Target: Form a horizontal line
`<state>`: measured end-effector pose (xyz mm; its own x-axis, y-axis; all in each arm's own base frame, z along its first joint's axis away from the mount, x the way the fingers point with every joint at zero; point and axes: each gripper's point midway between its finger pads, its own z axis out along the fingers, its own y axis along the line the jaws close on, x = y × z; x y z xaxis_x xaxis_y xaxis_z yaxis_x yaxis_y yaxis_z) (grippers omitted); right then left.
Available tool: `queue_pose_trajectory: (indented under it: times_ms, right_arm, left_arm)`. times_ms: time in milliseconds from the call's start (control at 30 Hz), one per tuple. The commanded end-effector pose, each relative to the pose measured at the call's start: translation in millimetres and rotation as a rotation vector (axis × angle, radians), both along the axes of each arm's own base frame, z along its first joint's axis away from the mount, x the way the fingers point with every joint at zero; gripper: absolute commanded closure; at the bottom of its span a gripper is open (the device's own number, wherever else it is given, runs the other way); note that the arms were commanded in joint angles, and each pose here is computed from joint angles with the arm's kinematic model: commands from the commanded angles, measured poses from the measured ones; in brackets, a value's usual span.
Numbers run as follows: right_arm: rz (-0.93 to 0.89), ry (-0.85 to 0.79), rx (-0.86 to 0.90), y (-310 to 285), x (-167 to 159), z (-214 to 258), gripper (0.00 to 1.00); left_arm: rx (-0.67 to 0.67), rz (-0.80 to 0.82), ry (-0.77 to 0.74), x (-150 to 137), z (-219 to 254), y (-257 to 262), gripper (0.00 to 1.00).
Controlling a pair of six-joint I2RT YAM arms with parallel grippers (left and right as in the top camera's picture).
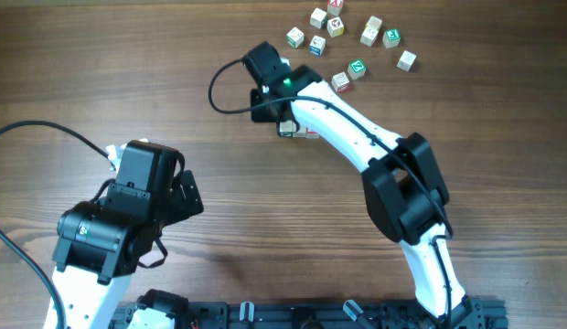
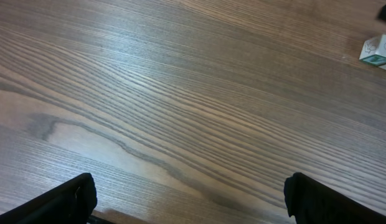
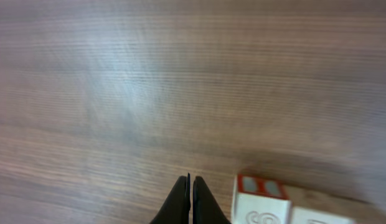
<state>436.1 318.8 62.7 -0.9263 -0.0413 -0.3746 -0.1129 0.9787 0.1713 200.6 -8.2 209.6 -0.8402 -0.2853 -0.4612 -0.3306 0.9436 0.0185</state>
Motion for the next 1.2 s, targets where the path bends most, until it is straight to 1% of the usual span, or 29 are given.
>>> queue_pose_trajectory:
  times_ms: [0, 100, 167, 267, 333, 433, 500, 567, 633, 767, 900, 1000, 1100, 1167]
  right_arm:
    - [-0.118, -0.247, -0.066, -37.3, 27.8, 109.9, 0.95]
    - [-0.19, -0.36, -0.109, -74.9, 16.9, 178.7, 0.95]
    - [-0.225, -0.419, -0.105, -99.9, -0.1, 224.1, 0.96]
    - [-0.263, -0.473, -0.085, -130.6, -27.3, 272.1, 0.95]
    - [-0.329, -0.524, -0.073, -159.7, -50.7, 306.1, 0.95]
    - [-0.489, -0.575, -0.058, -204.0, -83.2, 337.7, 0.95]
    - [-0.533, -0.563, -0.004, -213.9, -98.9, 344.0, 0.96]
    - [-0.472, -0.526, 0.024, -203.4, -101.6, 336.9, 0.95]
    - [-0.394, -0.481, 0.023, -184.2, -90.8, 315.3, 0.95]
    - [-0.153, -0.386, 0.057, -118.1, -49.1, 244.3, 0.95]
    - [-0.009, -0.275, 0.115, -61.6, -14.8, 168.1, 0.96]
    - [0.1, -0.195, 0.173, -23.3, 1.8, 112.1, 0.96]
    - [0.145, -0.118, 0.218, 1.0, 10.9, 57.9, 0.95]
    - [0.162, -0.081, 0.246, 10.6, 11.3, 37.5, 0.96]
  left_arm:
    - [-0.009, 0.019, -0.004, -0.4, -0.4, 1.3, 0.0]
    - [-0.009, 0.019, -0.005, -0.4, -0.3, 1.3, 0.0]
    - [-0.009, 0.019, -0.005, -0.4, -0.3, 1.3, 0.0]
    - [-0.009, 0.019, -0.005, -0.4, -0.3, 1.3, 0.0]
    - [-0.009, 0.019, -0.004, -0.4, -0.4, 1.3, 0.0]
    - [-0.009, 0.019, -0.005, -0.4, -0.3, 1.3, 0.0]
    - [-0.009, 0.019, -0.005, -0.4, -0.3, 1.3, 0.0]
    - [-0.009, 0.019, -0.005, -0.4, -0.3, 1.3, 0.0]
    - [-0.009, 0.019, -0.005, -0.4, -0.3, 1.3, 0.0]
    - [-0.009, 0.019, -0.005, -0.4, -0.3, 1.3, 0.0]
    - [-0.009, 0.019, -0.005, -0.4, -0.3, 1.3, 0.0]
    - [-0.009, 0.019, -0.005, -0.4, -0.3, 1.3, 0.0]
    - [-0.009, 0.019, -0.005, -0.4, -0.3, 1.3, 0.0]
    - [-0.009, 0.019, -0.005, -0.4, -0.3, 1.3, 0.0]
